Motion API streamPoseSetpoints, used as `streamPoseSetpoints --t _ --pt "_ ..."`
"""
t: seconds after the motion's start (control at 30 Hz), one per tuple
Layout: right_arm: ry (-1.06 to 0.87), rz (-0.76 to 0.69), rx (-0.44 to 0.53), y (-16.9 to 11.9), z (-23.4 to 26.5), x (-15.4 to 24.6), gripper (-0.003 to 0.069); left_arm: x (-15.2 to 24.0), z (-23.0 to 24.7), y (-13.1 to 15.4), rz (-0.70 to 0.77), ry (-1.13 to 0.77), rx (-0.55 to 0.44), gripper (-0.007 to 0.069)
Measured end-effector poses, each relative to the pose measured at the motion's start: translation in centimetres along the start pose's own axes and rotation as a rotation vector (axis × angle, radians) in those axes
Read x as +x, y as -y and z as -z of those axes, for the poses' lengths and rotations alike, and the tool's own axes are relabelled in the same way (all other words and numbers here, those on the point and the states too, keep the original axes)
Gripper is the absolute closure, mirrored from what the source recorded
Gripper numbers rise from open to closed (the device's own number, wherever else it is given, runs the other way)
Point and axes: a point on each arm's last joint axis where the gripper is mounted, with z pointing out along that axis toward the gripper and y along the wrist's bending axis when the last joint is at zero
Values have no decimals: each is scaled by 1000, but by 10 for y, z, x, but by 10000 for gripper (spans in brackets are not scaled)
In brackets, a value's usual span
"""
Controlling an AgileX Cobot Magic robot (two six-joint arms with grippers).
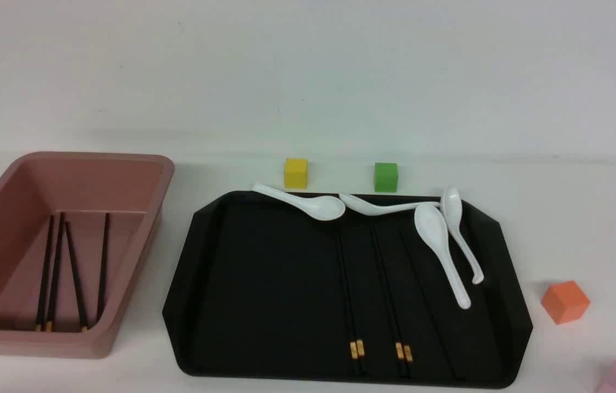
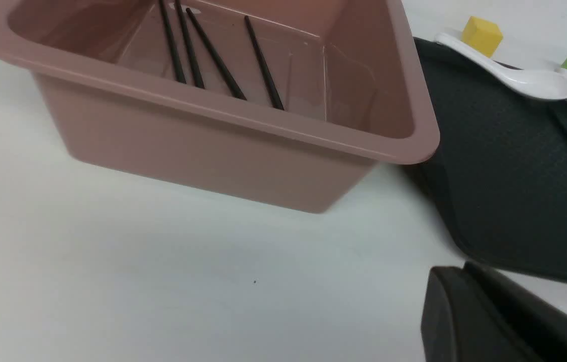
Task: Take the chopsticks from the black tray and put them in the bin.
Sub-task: Use the right arm to grab a pair of chopsticks
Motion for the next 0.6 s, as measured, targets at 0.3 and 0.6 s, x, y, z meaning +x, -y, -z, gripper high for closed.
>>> streamPoseSetpoints --t 0.3,0.6 --pt "0 0 0 0 0 0 419 0 0 0 0 0 0 589" --pt "0 0 0 0 0 0 419 0 0 0 0 0 0 585"
